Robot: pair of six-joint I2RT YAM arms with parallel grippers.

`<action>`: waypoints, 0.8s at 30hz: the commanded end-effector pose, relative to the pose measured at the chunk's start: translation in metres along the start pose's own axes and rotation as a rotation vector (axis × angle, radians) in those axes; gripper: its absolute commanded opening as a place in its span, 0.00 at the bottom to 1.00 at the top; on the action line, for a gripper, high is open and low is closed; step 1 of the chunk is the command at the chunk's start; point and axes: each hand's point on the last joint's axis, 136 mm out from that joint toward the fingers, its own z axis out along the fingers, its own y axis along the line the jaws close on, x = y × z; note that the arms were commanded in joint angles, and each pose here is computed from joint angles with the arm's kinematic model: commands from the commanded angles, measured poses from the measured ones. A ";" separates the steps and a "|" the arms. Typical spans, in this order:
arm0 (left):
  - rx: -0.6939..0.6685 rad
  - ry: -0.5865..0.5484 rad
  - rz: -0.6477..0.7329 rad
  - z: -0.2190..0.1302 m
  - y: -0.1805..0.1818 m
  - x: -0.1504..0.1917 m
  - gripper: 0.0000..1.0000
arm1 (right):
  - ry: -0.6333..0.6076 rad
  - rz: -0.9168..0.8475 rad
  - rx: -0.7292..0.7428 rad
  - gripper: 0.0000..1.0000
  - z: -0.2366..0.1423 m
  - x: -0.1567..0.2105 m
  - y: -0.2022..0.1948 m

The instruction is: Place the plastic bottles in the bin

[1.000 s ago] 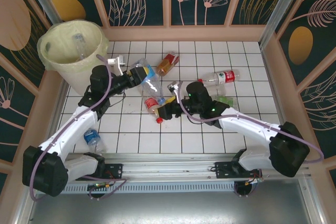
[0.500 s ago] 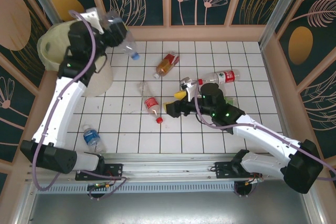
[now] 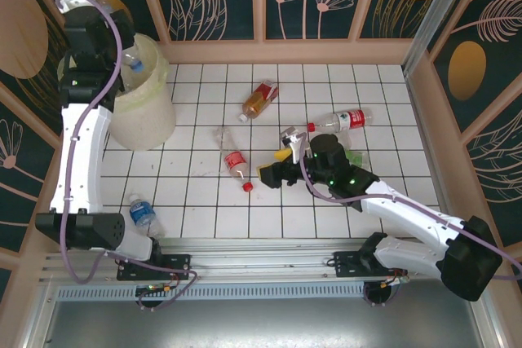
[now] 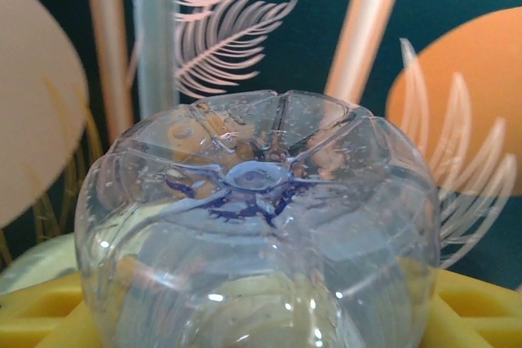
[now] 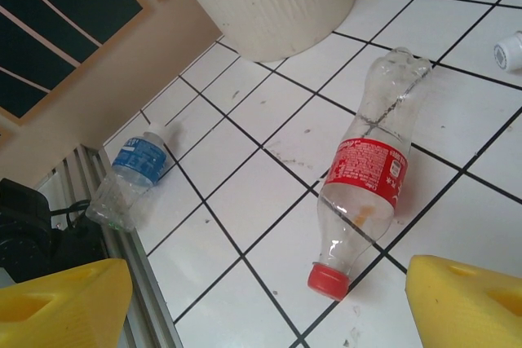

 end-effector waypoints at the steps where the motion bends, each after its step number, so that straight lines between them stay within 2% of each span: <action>1: -0.101 0.038 0.065 0.021 0.020 0.012 0.70 | -0.029 -0.014 0.006 0.88 -0.005 -0.004 -0.001; 12: -0.101 0.211 0.104 0.073 0.022 0.079 0.73 | -0.011 -0.005 0.015 0.88 -0.007 0.003 -0.003; 14: -0.102 0.250 0.110 0.081 0.022 0.092 0.76 | -0.013 -0.003 0.016 0.88 -0.008 0.003 -0.003; 15: -0.103 0.266 0.112 0.083 0.022 0.096 0.81 | -0.018 -0.005 0.014 0.88 -0.008 0.003 -0.003; 19: -0.088 0.272 0.094 0.082 0.019 0.094 0.98 | -0.025 -0.001 0.016 0.89 -0.007 0.001 -0.005; 24: -0.074 0.253 0.083 0.073 0.018 0.084 0.99 | -0.035 -0.002 0.018 0.89 -0.008 -0.002 -0.005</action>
